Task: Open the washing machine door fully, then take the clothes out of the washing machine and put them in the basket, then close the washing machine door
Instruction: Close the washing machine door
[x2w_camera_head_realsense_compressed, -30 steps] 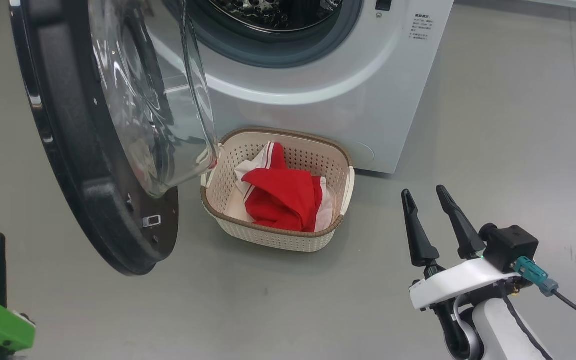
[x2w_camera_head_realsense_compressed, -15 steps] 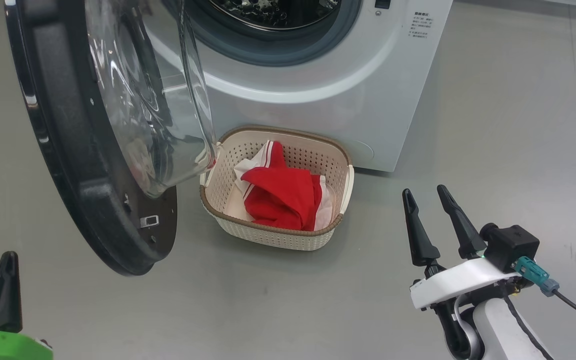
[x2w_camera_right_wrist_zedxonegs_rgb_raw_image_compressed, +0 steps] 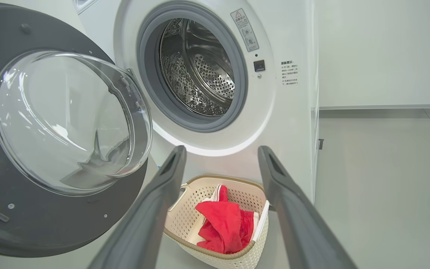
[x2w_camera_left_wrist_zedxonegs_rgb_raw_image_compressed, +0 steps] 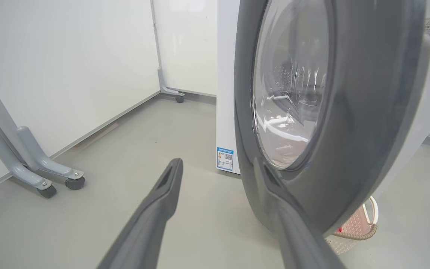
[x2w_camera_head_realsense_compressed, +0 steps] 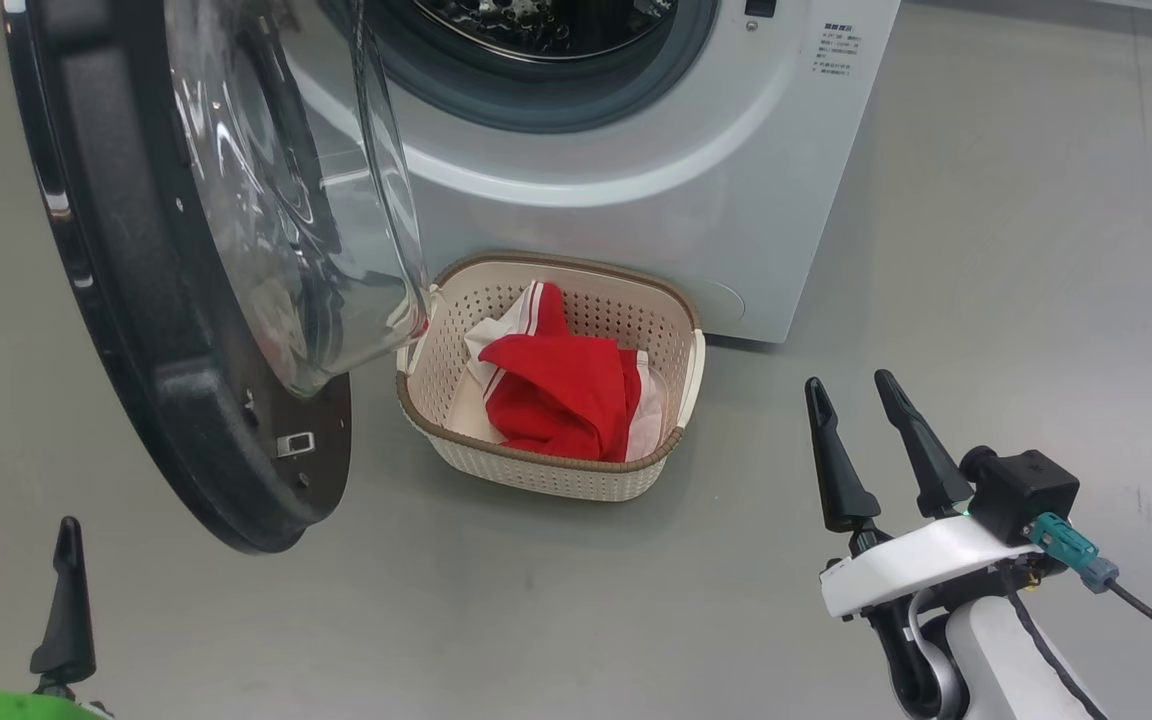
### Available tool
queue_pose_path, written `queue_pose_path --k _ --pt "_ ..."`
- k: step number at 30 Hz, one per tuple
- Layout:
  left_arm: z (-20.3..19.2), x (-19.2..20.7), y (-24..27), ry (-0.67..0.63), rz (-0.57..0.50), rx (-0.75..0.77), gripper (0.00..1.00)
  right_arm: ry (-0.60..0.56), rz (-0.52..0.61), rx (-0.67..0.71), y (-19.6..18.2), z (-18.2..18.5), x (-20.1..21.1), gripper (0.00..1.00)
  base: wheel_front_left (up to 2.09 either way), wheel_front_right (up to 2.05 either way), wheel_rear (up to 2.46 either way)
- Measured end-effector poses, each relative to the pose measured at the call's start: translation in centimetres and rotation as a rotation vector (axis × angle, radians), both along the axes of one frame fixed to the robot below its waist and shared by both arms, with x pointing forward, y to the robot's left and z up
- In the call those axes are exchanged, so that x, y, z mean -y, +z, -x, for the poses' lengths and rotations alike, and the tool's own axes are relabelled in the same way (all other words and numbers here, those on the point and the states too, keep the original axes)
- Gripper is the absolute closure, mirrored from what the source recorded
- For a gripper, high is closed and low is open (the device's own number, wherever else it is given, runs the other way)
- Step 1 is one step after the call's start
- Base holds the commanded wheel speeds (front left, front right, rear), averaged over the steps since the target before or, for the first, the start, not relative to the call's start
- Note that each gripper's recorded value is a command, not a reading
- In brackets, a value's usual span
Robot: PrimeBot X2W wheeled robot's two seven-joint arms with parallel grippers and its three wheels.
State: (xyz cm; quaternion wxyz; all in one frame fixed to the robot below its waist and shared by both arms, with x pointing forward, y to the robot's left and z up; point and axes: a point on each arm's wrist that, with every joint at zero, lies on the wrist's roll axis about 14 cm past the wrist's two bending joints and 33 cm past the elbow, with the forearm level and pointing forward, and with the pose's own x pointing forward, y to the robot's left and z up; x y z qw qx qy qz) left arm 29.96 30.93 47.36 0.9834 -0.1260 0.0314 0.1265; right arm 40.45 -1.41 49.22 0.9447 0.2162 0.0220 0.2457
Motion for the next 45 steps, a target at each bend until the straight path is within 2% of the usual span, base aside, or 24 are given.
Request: queue_pose_path --k 44,45 --pt "0.7 -0.5 -2.0 0.019 -0.005 -0.034 0.0 0.002 -0.003 -0.007 -0.2 0.2 -0.1 0.0 0.0 0.0 0.0" --pt "0.6 -0.4 -2.0 0.016 -0.006 -0.034 0.09 0.002 -0.003 -0.007 -0.2 0.2 -0.1 0.0 0.0 0.0 0.0"
